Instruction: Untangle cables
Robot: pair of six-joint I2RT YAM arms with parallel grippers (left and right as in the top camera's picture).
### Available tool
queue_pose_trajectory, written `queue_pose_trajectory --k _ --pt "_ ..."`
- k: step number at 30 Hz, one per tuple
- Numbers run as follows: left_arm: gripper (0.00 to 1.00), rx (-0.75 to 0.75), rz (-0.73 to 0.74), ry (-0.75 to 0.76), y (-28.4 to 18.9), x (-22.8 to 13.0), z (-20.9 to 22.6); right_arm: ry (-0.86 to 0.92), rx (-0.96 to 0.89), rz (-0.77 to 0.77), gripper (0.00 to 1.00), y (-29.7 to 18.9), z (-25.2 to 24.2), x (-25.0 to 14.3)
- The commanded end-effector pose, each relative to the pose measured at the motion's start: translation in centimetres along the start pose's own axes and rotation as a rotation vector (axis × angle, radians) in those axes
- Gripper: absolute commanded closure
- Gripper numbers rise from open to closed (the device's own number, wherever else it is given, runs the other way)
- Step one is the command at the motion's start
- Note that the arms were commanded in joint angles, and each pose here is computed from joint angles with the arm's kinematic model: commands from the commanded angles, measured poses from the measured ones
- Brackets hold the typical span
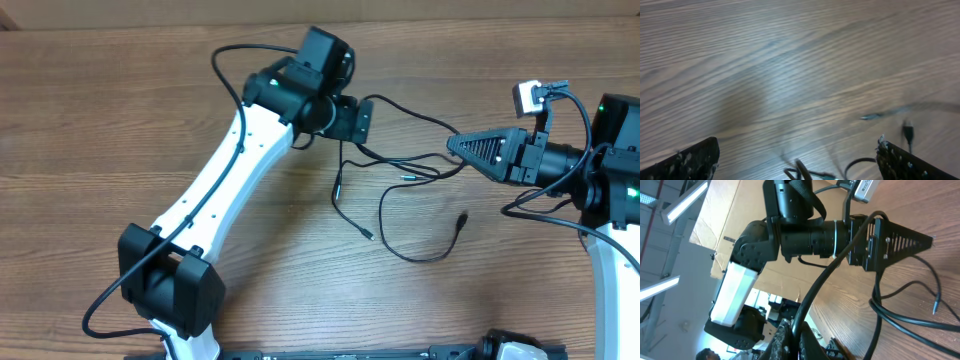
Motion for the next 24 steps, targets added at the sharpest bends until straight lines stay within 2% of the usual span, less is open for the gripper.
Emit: queue_pose_trajectory --k 1,12,20,24 --pt "0.0 0.087 0.003 -0.052 0.2 0.3 2.5 -0.029 0.046 0.029 0.96 0.0 1.0 -0.4" --pt "0.0 0.176 -0.006 -0.102 -0.3 0.4 5.8 -0.037 0.046 0.028 0.96 0.0 1.0 -0.3" --pt "0.0 0.226 -0.004 -0.01 -1.0 0.4 8.9 -0.037 0.044 0.026 0.96 0.0 1.0 -0.3" --pt "0.0 0.258 -0.009 -0.068 -1.6 0.2 11.8 -0.037 0.043 0.026 0.96 0.0 1.0 -0.3"
Point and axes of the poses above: each gripper's point midway between its finger pads, its own y axis out along the fingers, its own z axis along the line the jaws close on, x = y × z, the point moved 8 cm from there along -y, back along the fingers, and after that the axes turned 11 degrees about y, right-handed, at the moved point
